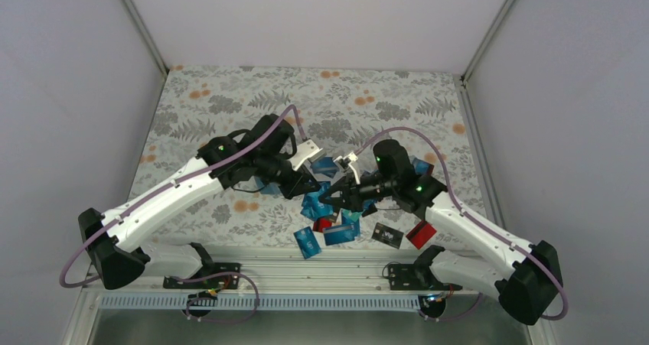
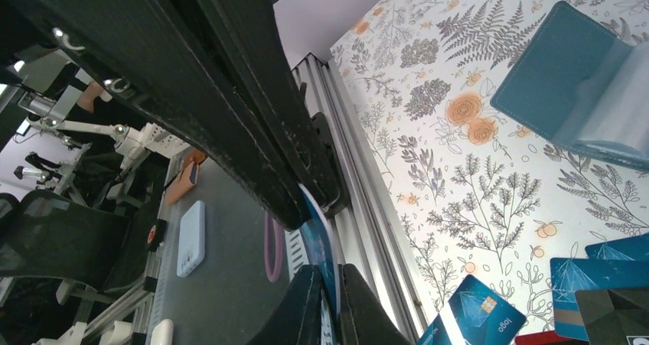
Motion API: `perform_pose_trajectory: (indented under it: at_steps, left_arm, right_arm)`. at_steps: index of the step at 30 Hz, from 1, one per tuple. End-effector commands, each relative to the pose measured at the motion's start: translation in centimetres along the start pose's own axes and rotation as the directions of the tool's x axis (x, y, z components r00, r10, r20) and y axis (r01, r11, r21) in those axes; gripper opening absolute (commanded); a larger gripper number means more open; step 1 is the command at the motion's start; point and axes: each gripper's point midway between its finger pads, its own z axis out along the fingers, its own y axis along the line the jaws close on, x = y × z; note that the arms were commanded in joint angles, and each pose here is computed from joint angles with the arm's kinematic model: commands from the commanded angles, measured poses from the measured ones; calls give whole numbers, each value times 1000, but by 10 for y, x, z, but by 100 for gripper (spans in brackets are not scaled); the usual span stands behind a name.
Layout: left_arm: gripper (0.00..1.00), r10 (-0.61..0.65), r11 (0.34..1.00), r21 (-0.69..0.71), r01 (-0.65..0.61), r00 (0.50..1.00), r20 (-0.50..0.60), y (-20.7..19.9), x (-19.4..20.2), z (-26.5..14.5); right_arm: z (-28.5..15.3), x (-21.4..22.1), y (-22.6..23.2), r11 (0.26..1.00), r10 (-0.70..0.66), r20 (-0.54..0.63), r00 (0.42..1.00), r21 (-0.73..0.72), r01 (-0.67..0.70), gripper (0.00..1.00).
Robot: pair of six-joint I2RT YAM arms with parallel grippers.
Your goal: Put the credit cards into the card holder
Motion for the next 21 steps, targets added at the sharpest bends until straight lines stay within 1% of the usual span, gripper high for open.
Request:
perform_pose_trajectory:
  at_steps: [1, 2, 3, 4, 6, 7, 8, 10, 11, 15, 18, 21]
  left_arm:
    - [3, 24, 996, -88, -14, 994, 109, 13, -26, -10]
    - [5, 12, 993, -115, 1, 994, 112, 19, -26, -9]
    - [10, -3, 991, -134, 19, 994, 113, 25, -25, -8]
    - [21, -26, 985, -166, 46, 993, 118, 34, -24, -8]
    - [37, -76, 969, -223, 103, 989, 126, 53, -20, -8]
    - [48, -101, 957, -258, 134, 985, 136, 64, -19, -9]
    - [55, -132, 938, -299, 172, 980, 150, 77, -17, -12]
    - [64, -194, 894, -373, 250, 964, 181, 104, -10, -17]
    - [65, -230, 865, -408, 293, 953, 198, 118, -5, -20]
    - [66, -337, 744, -523, 415, 910, 242, 169, 20, -23]
    - [64, -391, 687, -553, 471, 882, 264, 195, 36, -19]
    - [62, -431, 650, -564, 509, 859, 277, 214, 50, -13]
  right_arm:
    - [-3, -3, 4, 1000, 11, 20, 1000, 2, -11, 4]
    - [-2, -6, 0, 999, 20, 30, 999, 29, -21, 4]
    - [-2, -8, -6, 998, 33, 40, 999, 57, -36, 4]
    - [-1, -11, -12, 995, 48, 46, 998, 85, -52, 4]
    - [3, -16, -26, 986, 82, 57, 995, 138, -89, 4]
    - [5, -19, -33, 981, 102, 61, 993, 161, -111, 4]
    - [8, -23, -44, 972, 120, 68, 990, 195, -131, 4]
    - [15, -31, -60, 958, 146, 76, 986, 238, -160, 4]
    - [18, -35, -67, 951, 157, 78, 985, 256, -172, 4]
    - [38, -52, -99, 925, 198, 70, 978, 316, -210, 4]
    - [53, -63, -120, 911, 224, 60, 973, 341, -231, 4]
    - [67, -72, -141, 897, 248, 51, 968, 366, -249, 4]
